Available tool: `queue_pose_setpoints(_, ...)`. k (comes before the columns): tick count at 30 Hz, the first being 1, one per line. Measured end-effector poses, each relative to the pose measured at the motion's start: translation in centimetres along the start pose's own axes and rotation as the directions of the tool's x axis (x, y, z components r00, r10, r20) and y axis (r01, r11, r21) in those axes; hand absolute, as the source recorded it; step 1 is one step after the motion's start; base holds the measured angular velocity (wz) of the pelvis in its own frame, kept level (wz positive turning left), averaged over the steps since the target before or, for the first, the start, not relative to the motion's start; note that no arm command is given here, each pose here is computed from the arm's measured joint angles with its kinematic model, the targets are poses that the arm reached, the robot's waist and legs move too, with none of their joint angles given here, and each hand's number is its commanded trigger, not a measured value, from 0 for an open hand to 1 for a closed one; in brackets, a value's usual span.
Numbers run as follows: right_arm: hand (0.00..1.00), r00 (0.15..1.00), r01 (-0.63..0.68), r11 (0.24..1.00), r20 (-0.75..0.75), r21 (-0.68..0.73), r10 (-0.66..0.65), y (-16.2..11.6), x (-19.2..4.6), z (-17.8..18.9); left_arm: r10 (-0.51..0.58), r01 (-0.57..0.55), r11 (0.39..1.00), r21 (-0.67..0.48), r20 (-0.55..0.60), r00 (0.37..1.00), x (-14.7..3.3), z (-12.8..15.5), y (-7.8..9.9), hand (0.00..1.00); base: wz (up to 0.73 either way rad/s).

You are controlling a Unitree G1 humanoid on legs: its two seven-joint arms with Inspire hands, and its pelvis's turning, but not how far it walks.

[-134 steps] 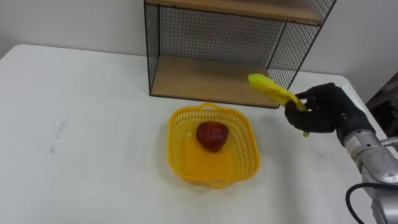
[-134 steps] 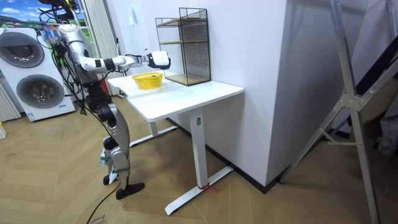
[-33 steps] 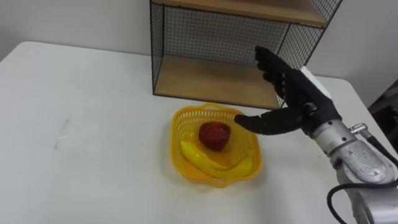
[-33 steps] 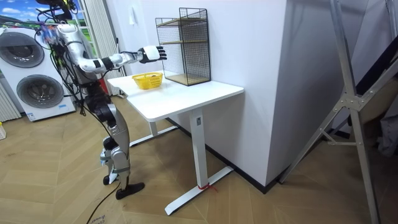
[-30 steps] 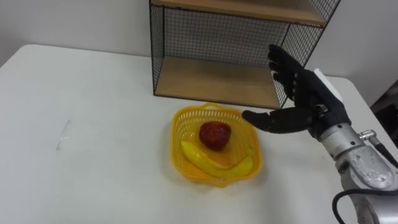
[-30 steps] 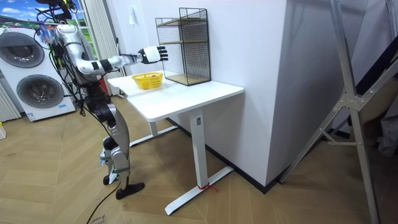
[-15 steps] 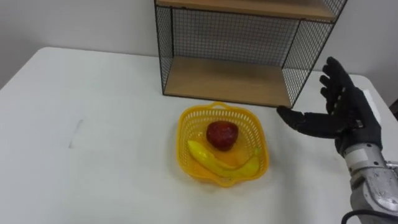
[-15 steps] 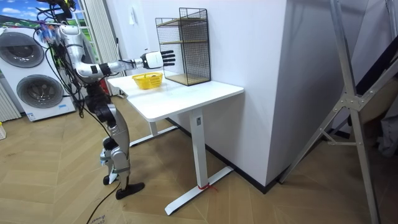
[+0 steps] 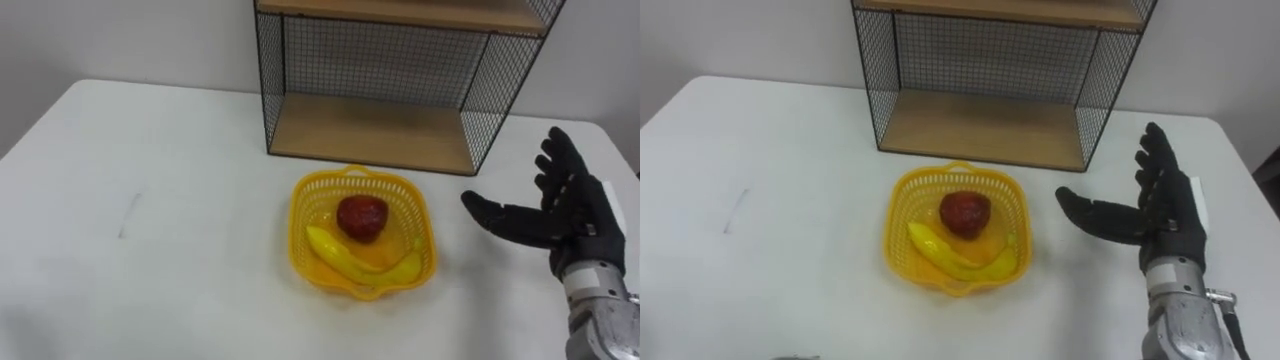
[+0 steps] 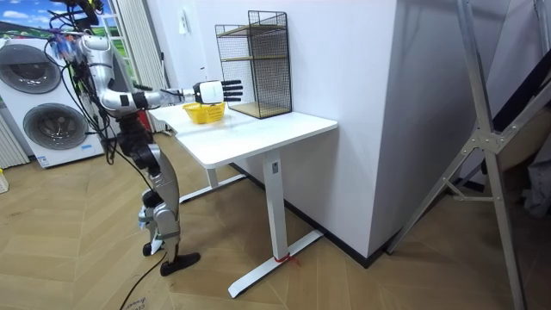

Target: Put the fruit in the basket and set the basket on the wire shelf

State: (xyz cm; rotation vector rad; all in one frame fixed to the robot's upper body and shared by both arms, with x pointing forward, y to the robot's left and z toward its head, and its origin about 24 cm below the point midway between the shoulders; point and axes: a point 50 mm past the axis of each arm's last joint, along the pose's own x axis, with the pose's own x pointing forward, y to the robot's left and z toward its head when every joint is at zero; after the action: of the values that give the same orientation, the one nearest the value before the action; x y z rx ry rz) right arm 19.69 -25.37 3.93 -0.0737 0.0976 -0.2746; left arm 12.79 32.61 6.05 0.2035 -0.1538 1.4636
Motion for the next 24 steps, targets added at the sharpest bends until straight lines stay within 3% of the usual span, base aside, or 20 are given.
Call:
queue_pose_setpoints(4,0.00,0.999,-0.041,0.999,0.023,0.015,0.041,0.6,-0.1,-0.1,-0.174,0.174,0.983,-0.055,0.005,0.985,-1.3,0.6,-1.8,0.00,0.02)
queue_pose_setpoints(7,0.00,0.997,-0.072,0.995,-0.019,0.064,0.074,1.3,-0.4,-1.5,-0.387,0.380,0.915,-0.138,-0.033,0.921,-3.8,0.8,-3.8,0.00,0.02)
queue_pose_setpoints(10,0.00,0.990,-0.124,0.986,-0.052,0.109,0.130,2.7,-0.6,-2.6,-0.579,0.551,0.804,-0.223,-0.082,0.811,-6.3,0.6,-5.6,0.00,0.00)
queue_pose_setpoints(12,0.00,0.982,-0.164,0.977,-0.073,0.139,0.175,3.6,-0.9,-3.3,-0.706,0.662,0.695,-0.281,-0.095,0.702,-8.3,0.5,-6.7,0.00,-0.09)
queue_pose_setpoints(18,0.00,0.963,-0.228,0.954,-0.100,0.194,0.251,5.1,-1.0,-4.4,-0.895,0.818,0.441,-0.369,-0.120,0.429,-12.2,-0.6,-8.3,0.00,-0.07)
queue_pose_setpoints(24,0.00,0.950,-0.248,0.917,-0.108,0.313,0.293,6.3,-1.4,-4.9,-0.955,0.830,0.296,-0.473,-0.140,0.261,-14.3,-1.6,-8.8,0.00,-0.01)
